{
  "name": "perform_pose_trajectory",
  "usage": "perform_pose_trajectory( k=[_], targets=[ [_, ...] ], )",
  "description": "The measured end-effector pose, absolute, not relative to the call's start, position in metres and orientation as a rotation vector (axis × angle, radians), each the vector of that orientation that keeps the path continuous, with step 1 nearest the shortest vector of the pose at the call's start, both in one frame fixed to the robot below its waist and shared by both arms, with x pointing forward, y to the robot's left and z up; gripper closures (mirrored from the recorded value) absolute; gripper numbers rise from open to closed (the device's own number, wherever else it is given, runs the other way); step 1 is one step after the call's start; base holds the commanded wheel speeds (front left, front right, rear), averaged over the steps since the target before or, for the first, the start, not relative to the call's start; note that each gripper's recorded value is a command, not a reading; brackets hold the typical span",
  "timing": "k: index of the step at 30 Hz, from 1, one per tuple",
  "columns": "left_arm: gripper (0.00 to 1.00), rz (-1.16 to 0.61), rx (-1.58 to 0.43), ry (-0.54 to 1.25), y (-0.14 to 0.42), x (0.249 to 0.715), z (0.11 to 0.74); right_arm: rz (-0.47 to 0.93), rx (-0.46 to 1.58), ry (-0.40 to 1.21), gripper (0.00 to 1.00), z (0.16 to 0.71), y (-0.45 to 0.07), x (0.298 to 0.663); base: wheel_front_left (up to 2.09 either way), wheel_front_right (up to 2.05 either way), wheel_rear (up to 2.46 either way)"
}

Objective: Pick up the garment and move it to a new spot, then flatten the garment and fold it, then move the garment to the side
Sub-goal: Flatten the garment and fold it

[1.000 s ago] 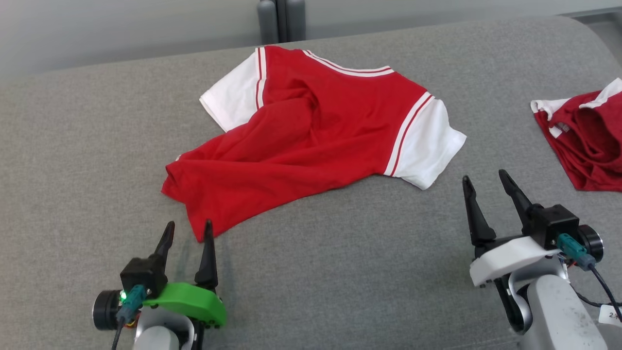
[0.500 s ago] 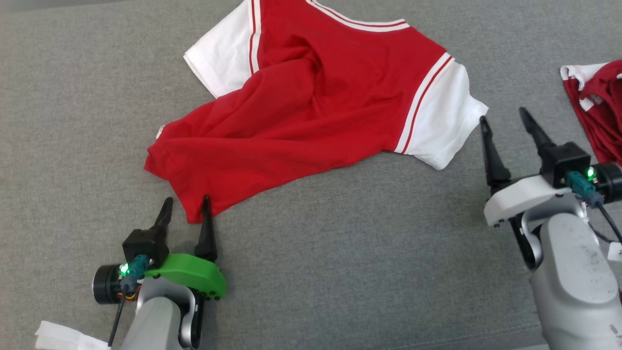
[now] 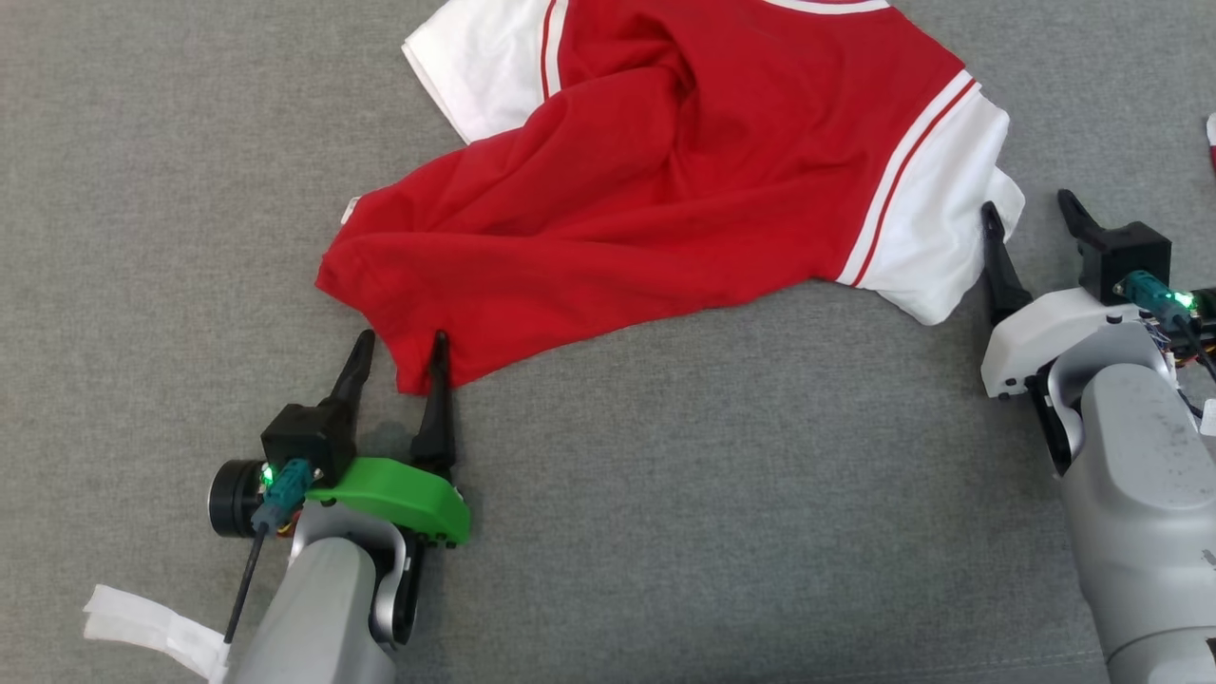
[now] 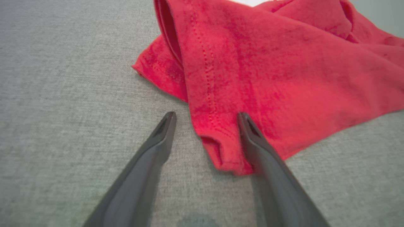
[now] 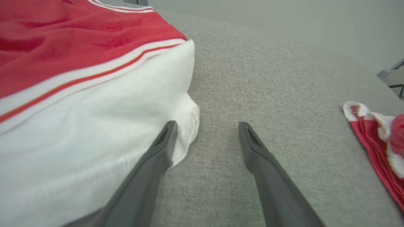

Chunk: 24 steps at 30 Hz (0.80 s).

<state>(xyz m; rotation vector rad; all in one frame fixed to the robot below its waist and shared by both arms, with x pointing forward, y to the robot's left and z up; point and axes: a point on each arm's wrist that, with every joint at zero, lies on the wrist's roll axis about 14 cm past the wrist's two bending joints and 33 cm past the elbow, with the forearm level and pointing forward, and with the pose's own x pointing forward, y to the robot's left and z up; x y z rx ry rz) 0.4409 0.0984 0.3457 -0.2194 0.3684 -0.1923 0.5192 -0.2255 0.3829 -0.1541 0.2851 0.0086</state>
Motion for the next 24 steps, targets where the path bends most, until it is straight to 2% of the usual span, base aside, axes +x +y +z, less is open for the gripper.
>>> perform_pose_trajectory(
  k=[1, 2, 3, 4, 9, 16, 20, 24],
  targets=[
    [0.0, -0.195, -0.221, 0.37, 0.098, 0.441, 0.345, 0.011, -0.152, 0.291, 0.69, 0.381, -0.225, 0.52, 0.0, 0.0, 0.0],
    [0.21, -0.195, -0.226, 0.372, 0.098, 0.44, 0.344, 0.012, -0.148, 0.294, 1.0, 0.379, -0.223, 0.521, 0.0, 0.0, 0.0],
    [0.69, -0.196, -0.227, 0.374, 0.098, 0.44, 0.344, 0.01, -0.142, 0.295, 1.0, 0.378, -0.223, 0.521, 0.0, 0.0, 0.0],
    [1.0, -0.201, -0.229, 0.375, 0.097, 0.44, 0.344, 0.011, -0.138, 0.296, 1.0, 0.378, -0.222, 0.521, 0.0, 0.0, 0.0],
    [1.0, -0.218, -0.245, 0.387, 0.094, 0.437, 0.343, -0.011, -0.102, 0.278, 1.0, 0.386, -0.225, 0.518, 0.0, 0.0, 0.0],
    [1.0, -0.242, -0.284, 0.374, 0.088, 0.424, 0.358, -0.058, -0.018, 0.198, 1.0, 0.412, -0.233, 0.495, 0.0, 0.0, 0.0],
    [1.0, -0.248, -0.305, 0.302, 0.089, 0.421, 0.384, -0.079, 0.056, 0.106, 1.0, 0.442, -0.234, 0.483, 0.0, 0.0, 0.0],
    [1.0, -0.252, -0.315, 0.154, 0.093, 0.432, 0.431, -0.091, 0.141, -0.024, 1.0, 0.484, -0.236, 0.475, 0.0, 0.0, 0.0]
  ],
)
